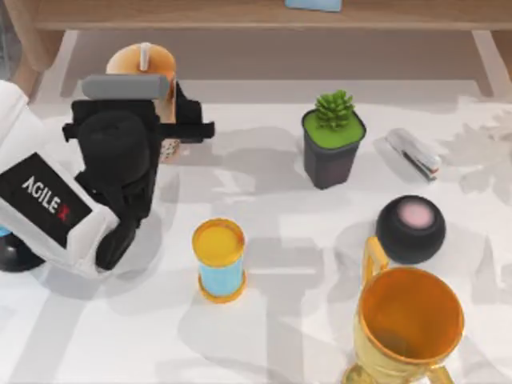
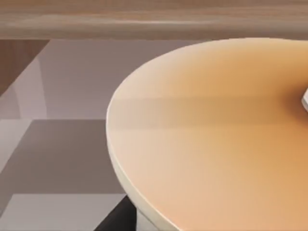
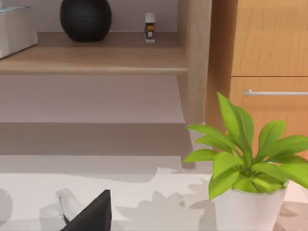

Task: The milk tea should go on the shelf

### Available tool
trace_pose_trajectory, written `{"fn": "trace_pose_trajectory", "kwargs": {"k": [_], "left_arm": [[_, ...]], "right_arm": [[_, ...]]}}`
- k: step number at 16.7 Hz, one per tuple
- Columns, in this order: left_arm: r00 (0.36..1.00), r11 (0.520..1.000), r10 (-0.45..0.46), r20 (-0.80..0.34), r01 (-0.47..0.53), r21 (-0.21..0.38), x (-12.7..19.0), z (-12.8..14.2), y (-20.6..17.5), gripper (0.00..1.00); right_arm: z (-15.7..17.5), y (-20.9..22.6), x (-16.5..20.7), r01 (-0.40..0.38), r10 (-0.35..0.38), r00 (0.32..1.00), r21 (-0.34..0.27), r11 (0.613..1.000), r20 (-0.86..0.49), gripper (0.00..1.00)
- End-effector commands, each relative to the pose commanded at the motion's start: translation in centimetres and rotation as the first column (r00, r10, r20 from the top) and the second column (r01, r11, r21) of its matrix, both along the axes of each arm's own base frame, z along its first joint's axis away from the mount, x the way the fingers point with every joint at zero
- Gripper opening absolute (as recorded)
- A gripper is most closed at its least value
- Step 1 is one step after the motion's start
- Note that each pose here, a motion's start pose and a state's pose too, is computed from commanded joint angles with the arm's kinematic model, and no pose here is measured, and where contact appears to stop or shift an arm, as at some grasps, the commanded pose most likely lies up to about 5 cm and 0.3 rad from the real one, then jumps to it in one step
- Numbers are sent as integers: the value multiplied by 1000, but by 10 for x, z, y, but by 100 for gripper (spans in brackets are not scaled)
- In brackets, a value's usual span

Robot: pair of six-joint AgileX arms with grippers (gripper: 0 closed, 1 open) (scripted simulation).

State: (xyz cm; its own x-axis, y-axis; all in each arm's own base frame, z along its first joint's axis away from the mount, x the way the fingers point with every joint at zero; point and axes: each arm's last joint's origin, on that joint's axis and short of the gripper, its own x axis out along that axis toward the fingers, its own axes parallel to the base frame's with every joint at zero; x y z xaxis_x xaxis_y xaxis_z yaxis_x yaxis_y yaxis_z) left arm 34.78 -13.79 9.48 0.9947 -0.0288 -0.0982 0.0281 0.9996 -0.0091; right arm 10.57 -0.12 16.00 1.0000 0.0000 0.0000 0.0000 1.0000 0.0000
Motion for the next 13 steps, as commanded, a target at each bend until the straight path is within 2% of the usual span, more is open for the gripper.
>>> {"fn": "trace_pose_trajectory", "kwargs": {"k": [7, 13], "left_arm": [[1000, 1000, 0, -2, 0, 2, 0, 3, 0, 0], [991, 993, -85, 99, 92, -72, 4, 53, -43, 0]], "right_arm": [[0, 0, 0, 0, 0, 1000, 0, 1000, 0, 100], [0, 0, 0, 0, 0, 1000, 0, 1000, 0, 100]]}}
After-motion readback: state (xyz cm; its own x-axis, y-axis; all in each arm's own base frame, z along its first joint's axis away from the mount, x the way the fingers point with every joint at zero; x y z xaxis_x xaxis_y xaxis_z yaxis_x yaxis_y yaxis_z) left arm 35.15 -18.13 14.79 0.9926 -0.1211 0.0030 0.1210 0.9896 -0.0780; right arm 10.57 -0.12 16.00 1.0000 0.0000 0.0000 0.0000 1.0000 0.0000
